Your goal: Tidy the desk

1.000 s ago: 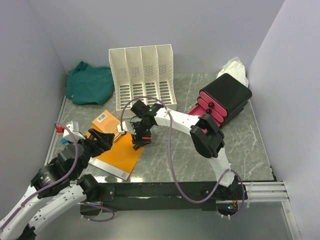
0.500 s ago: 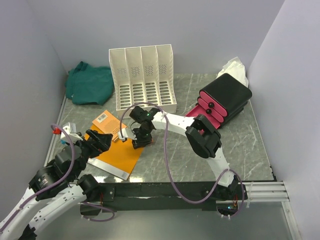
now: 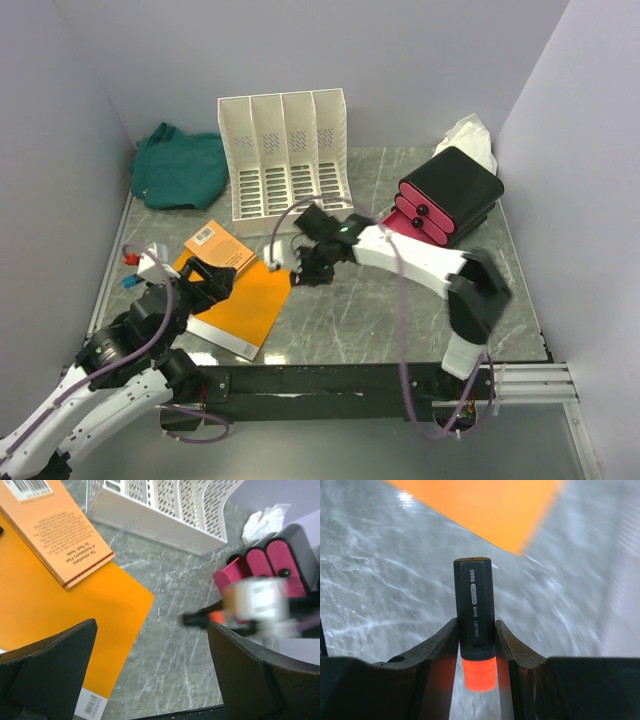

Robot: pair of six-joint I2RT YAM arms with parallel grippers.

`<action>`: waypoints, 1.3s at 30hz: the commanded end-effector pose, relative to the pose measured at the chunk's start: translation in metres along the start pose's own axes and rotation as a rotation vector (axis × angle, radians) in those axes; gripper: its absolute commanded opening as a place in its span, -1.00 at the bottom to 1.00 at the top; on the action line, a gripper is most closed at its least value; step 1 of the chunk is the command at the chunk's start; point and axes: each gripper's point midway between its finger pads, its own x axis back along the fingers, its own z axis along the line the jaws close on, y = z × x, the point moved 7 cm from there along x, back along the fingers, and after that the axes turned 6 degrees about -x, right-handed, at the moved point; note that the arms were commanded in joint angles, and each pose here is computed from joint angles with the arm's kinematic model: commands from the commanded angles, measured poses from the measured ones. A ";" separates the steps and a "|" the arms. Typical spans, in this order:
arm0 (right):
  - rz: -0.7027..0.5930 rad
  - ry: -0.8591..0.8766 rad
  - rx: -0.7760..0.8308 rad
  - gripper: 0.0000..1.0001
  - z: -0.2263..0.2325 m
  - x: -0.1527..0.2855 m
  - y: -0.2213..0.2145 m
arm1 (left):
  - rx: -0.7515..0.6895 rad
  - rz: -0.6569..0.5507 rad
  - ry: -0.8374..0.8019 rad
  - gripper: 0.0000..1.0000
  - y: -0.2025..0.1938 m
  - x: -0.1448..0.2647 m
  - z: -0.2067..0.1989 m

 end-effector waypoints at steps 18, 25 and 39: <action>0.052 -0.875 -0.853 -0.67 -0.064 0.111 -0.190 | -0.040 0.120 0.099 0.99 -0.032 -0.071 -0.002; 0.075 -0.844 -0.876 -0.21 -0.076 0.094 -0.198 | 0.006 0.130 0.137 0.99 -0.025 -0.083 0.017; -0.147 -0.565 -0.660 0.26 -0.032 0.138 -0.147 | 0.003 0.098 0.219 0.99 -0.015 -0.078 0.028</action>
